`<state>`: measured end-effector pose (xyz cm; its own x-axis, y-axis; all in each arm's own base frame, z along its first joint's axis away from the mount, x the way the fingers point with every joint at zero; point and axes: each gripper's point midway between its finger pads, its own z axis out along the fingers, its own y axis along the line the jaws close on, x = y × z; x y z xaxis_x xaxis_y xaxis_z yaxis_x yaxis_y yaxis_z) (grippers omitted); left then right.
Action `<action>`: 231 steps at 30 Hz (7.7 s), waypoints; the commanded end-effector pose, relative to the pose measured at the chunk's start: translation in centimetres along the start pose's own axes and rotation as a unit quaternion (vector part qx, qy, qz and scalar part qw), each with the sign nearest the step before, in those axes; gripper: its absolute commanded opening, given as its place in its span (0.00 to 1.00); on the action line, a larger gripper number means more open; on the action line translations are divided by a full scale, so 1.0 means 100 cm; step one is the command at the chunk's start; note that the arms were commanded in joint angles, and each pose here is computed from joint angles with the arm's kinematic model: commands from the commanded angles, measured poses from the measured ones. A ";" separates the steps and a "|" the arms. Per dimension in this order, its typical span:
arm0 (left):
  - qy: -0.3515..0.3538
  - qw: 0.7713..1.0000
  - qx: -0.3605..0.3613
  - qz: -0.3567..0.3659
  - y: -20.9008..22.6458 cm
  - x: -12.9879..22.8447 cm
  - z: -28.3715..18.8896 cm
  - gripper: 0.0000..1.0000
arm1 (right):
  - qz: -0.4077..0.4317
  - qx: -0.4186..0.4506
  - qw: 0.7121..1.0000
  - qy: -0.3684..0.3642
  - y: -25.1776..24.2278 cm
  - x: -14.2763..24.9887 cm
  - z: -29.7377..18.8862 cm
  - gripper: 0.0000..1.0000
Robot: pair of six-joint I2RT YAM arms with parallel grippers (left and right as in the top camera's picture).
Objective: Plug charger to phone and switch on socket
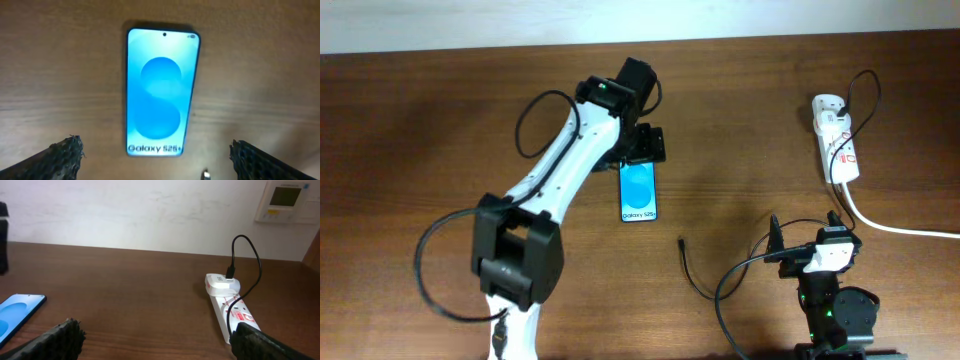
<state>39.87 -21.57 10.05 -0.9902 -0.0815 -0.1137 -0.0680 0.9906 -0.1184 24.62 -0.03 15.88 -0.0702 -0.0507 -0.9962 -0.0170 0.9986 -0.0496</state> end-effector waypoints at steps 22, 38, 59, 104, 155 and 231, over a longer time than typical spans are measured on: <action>0.060 0.998 -0.034 0.004 0.002 0.010 0.092 0.99 | 0.000 -0.002 1.000 0.001 0.001 0.002 0.000 0.98; 0.042 0.998 -0.053 0.021 -0.003 0.009 0.097 0.99 | 0.000 -0.002 1.000 0.001 0.001 0.002 0.000 0.98; 0.035 0.998 -0.058 0.009 0.001 0.005 0.097 0.99 | 0.000 -0.002 1.000 0.001 0.001 0.002 0.000 0.98; 0.080 0.995 -0.058 0.028 -0.004 0.027 0.125 0.99 | 0.000 -0.002 1.000 0.001 0.001 0.002 0.000 0.98; 0.097 0.992 -0.081 0.026 0.008 0.035 0.122 0.99 | 0.000 -0.002 1.000 0.001 0.001 0.002 0.000 0.98; 0.115 0.992 -0.040 0.027 -0.002 0.037 0.122 0.99 | 0.000 -0.002 1.000 0.001 0.001 0.002 0.000 0.98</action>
<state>38.74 -22.71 0.03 -0.9978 -0.0463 0.0466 -0.0471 0.9987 -0.0169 24.63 -0.03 15.87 -0.0706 -0.0503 -0.9962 -0.0170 0.9986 -0.0492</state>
